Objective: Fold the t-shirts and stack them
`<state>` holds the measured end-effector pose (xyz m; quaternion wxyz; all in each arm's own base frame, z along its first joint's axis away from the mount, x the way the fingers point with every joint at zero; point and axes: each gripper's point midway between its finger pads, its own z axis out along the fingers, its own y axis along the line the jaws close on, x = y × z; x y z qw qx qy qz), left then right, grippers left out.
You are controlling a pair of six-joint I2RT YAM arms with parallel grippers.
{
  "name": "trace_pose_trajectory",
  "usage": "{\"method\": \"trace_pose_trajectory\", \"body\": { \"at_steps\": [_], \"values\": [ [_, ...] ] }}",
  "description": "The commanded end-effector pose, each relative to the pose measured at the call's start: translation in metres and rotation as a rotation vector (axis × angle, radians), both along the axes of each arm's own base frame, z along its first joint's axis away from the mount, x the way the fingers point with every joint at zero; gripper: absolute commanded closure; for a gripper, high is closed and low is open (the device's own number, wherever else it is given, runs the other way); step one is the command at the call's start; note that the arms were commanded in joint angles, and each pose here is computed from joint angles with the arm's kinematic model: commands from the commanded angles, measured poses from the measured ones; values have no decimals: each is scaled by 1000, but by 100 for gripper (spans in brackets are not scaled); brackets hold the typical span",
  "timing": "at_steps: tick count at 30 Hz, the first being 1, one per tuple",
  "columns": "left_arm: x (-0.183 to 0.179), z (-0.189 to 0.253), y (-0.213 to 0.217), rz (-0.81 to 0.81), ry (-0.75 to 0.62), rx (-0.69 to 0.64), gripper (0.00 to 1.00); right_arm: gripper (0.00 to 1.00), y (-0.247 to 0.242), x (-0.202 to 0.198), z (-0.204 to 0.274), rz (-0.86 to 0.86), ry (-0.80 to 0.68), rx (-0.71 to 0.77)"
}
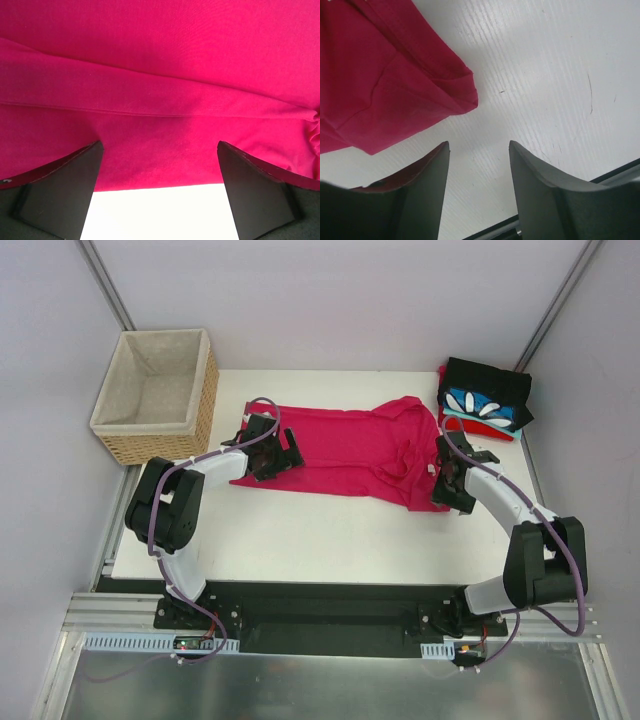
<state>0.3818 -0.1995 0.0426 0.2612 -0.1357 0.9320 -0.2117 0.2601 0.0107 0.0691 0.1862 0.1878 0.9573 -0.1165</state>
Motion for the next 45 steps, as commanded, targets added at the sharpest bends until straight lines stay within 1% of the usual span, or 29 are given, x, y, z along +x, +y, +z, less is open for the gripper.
{"method": "trace_pose_trajectory", "body": {
  "at_steps": [1, 6, 14, 19, 23, 29, 33, 36, 41, 45],
  "values": [
    [0, 12, 4, 13, -42, 1, 2, 50, 3, 8, -6, -37, -6, 42],
    [1, 13, 4, 13, -47, 3, 2, 53, 0, 15, -10, -62, -4, 51],
    [3, 9, 4, 8, -38, 9, 2, 54, 9, 33, -24, -55, -7, 95],
    [4, 8, 4, 4, -43, 17, 2, 54, 18, 48, -24, -35, -24, 133],
    [6, 8, 5, 5, -47, 24, 2, 56, 19, 56, -21, -34, -42, 136],
    [6, 7, 8, 5, -52, 40, 2, 63, 16, 54, -23, -35, -34, 124],
    [6, 8, 9, 7, -56, 46, 2, 71, 15, 51, -27, -34, -24, 123],
    [6, 7, 10, 7, -54, 53, 2, 73, 14, 46, -31, -35, -7, 119],
    [5, 7, 10, 4, -54, 51, 2, 71, 11, 40, -31, -41, 0, 109],
    [5, 7, 10, 3, -54, 55, 2, 68, 10, 36, -18, -43, -27, 113]
  ]
}}
